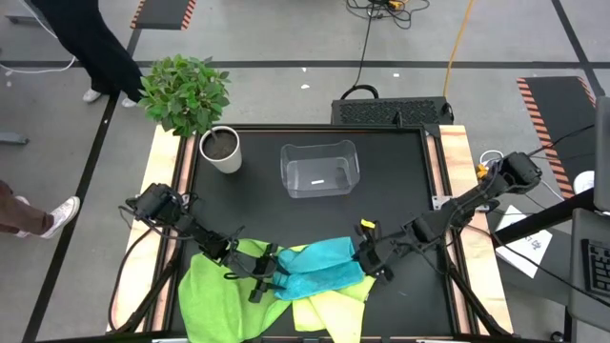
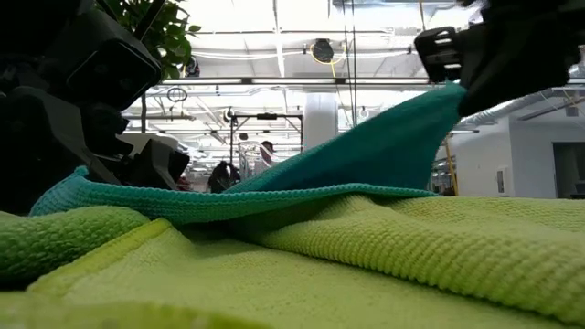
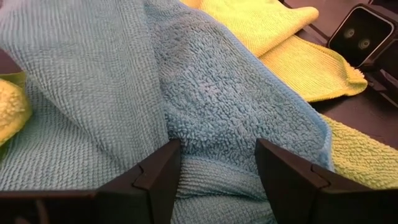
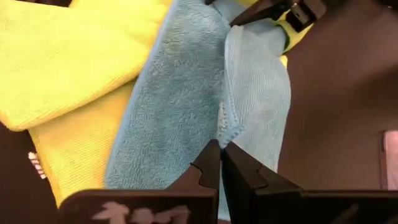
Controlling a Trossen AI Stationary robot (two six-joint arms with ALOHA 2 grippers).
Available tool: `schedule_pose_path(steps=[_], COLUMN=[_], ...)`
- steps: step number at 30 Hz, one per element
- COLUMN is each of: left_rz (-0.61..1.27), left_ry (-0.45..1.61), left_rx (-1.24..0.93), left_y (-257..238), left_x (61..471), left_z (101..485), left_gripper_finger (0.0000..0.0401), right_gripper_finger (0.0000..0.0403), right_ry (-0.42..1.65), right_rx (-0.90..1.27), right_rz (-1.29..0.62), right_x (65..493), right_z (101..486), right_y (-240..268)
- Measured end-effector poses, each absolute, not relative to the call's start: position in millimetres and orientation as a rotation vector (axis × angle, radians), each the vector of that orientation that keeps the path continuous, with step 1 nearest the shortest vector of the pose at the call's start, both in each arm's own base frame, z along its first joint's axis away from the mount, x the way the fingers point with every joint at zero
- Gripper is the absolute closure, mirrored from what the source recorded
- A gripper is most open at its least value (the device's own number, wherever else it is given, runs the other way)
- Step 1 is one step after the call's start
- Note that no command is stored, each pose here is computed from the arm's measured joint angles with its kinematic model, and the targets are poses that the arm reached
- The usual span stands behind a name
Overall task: Fold microfiber towels
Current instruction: Fold the blue towel
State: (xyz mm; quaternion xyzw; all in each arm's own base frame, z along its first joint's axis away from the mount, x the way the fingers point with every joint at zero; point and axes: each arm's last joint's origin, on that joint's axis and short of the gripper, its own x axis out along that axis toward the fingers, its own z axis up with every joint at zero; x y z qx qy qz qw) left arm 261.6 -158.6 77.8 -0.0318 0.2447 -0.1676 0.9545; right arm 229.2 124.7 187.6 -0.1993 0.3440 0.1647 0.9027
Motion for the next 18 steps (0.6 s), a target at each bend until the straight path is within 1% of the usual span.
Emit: schedule_pose_path(steps=[9, 12, 18], left_rz=[-0.360, -0.363, -0.388], left_ry=[0.497, 0.498, 0.480], left_rx=[-0.068, -0.068, -0.073], left_y=[-159.0, -159.2, -160.3], left_x=[261.7, 261.6, 262.0], left_z=[78.4, 78.4, 80.3], left_gripper_finger=[0.0190, 0.0190, 0.0190], right_gripper_finger=[0.0403, 0.0403, 0.0403], right_ry=[0.728, 0.709, 0.750], right_rx=[-0.353, -0.343, -0.342], right_rz=[0.349, 0.368, 0.385], right_x=[211.9, 210.7, 208.3], right_z=[162.9, 154.0, 137.7], right_y=[136.7, 140.6, 150.7])
